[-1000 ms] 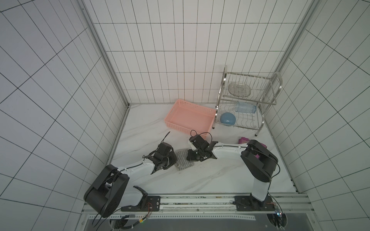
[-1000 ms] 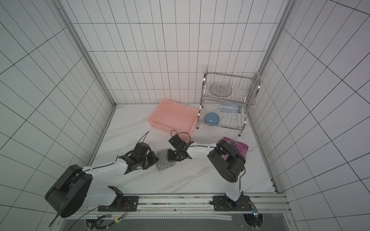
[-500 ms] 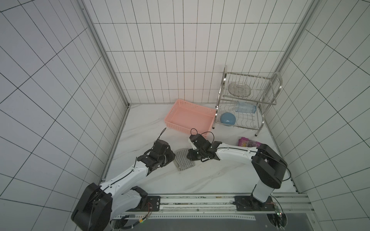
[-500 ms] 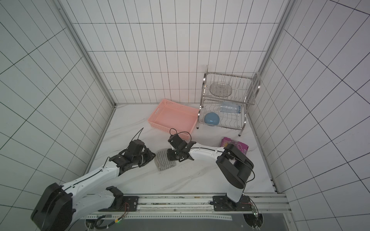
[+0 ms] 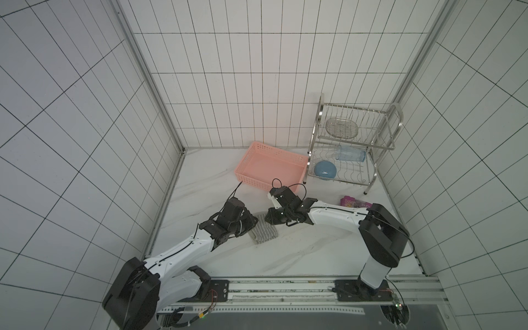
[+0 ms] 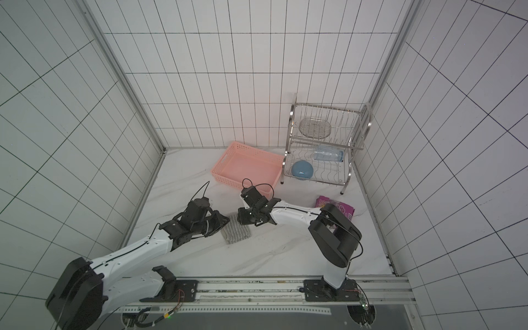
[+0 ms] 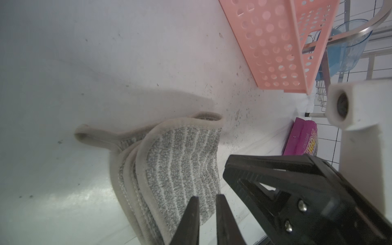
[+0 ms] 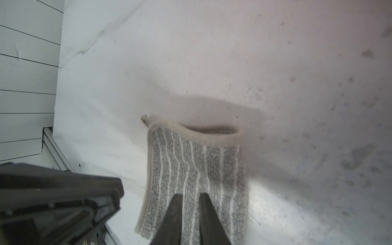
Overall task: Fold the square dishcloth
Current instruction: Smooth out the cleaning item at the center of the board, then reset both arms
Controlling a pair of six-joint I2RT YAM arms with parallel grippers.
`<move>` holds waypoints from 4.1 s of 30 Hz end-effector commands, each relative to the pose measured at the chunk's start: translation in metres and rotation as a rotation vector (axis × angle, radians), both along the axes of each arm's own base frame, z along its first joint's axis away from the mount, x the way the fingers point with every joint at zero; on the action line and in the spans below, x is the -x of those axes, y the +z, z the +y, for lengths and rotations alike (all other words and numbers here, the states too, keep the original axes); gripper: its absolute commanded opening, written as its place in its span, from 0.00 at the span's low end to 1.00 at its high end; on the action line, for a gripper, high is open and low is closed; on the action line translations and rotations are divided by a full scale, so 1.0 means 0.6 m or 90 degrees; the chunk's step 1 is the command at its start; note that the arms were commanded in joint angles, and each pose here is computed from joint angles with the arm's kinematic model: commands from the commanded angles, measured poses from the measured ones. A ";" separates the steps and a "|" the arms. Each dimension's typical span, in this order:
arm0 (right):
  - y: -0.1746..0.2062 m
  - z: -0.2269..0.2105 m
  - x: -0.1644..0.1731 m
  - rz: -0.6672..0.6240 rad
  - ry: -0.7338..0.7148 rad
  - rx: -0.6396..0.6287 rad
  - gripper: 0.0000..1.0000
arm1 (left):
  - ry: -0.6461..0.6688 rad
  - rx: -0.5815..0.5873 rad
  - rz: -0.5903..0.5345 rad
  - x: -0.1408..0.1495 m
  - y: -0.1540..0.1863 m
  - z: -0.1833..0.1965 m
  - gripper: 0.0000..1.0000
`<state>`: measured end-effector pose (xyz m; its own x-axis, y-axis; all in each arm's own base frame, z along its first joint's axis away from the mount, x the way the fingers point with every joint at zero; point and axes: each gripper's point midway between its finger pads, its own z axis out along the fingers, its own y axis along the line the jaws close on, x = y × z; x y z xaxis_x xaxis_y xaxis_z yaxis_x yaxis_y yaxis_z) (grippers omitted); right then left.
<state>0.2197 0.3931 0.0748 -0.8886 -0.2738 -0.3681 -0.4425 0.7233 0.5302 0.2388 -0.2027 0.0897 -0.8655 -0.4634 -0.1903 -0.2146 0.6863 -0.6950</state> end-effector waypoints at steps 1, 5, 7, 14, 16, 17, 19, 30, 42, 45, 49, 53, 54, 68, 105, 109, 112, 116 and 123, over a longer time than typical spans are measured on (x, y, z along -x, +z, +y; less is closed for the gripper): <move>-0.011 0.016 -0.005 0.015 0.024 -0.008 0.19 | -0.009 0.030 0.004 0.006 -0.013 -0.011 0.18; -0.037 0.023 -0.013 0.028 0.032 0.002 0.18 | -0.022 0.020 0.025 0.015 -0.042 -0.012 0.18; -0.047 0.021 -0.018 0.023 0.030 0.013 0.18 | -0.033 0.017 0.044 0.021 -0.064 -0.014 0.18; -0.097 -0.004 -0.038 0.039 0.016 0.056 0.18 | -0.030 -0.029 0.114 0.050 -0.143 0.013 0.11; -0.107 -0.016 -0.041 0.040 0.003 0.070 0.17 | -0.024 -0.037 0.116 0.049 -0.151 0.023 0.12; -0.109 -0.022 -0.044 0.038 -0.007 0.078 0.17 | -0.027 -0.040 0.109 0.044 -0.149 0.025 0.13; -0.108 -0.033 -0.048 0.033 -0.026 0.088 0.16 | -0.033 -0.050 0.095 0.032 -0.144 0.024 0.14; -0.037 -0.082 -0.051 -0.031 -0.071 0.107 0.16 | -0.105 -0.051 0.027 -0.035 -0.103 -0.026 0.16; -0.024 -0.028 0.029 0.012 -0.012 0.044 0.17 | -0.084 -0.052 0.005 -0.028 -0.069 -0.010 0.19; -0.046 -0.021 0.041 0.035 -0.009 0.046 0.17 | -0.081 -0.053 0.004 -0.027 -0.066 -0.008 0.19; -0.064 -0.025 0.047 0.050 -0.015 0.052 0.17 | -0.078 -0.054 0.021 -0.015 -0.076 -0.003 0.13; -0.083 -0.032 0.049 0.058 -0.022 0.069 0.16 | -0.074 -0.061 0.040 -0.002 -0.094 0.008 0.08; -0.089 -0.034 0.050 0.063 -0.024 0.073 0.16 | -0.071 -0.061 0.045 0.000 -0.098 0.010 0.08; 0.005 -0.076 0.022 -0.049 -0.032 0.119 0.31 | -0.047 -0.045 -0.003 -0.017 -0.046 0.021 0.14; 0.128 -0.747 -0.171 -0.503 -0.676 0.288 0.99 | 0.273 -0.498 -0.533 -0.179 0.171 0.377 0.98; 0.109 -0.745 -0.196 -0.523 -0.663 0.271 0.99 | 0.257 -0.522 -0.540 -0.202 0.151 0.383 0.98; 0.097 -0.738 -0.218 -0.540 -0.652 0.254 0.99 | 0.242 -0.525 -0.537 -0.218 0.132 0.383 0.98; 0.084 -0.737 -0.233 -0.545 -0.646 0.247 0.99 | 0.231 -0.515 -0.540 -0.235 0.115 0.380 0.98; 0.083 -0.737 -0.255 -0.572 -0.637 0.220 0.99 | 0.229 -0.529 -0.529 -0.256 0.085 0.385 0.98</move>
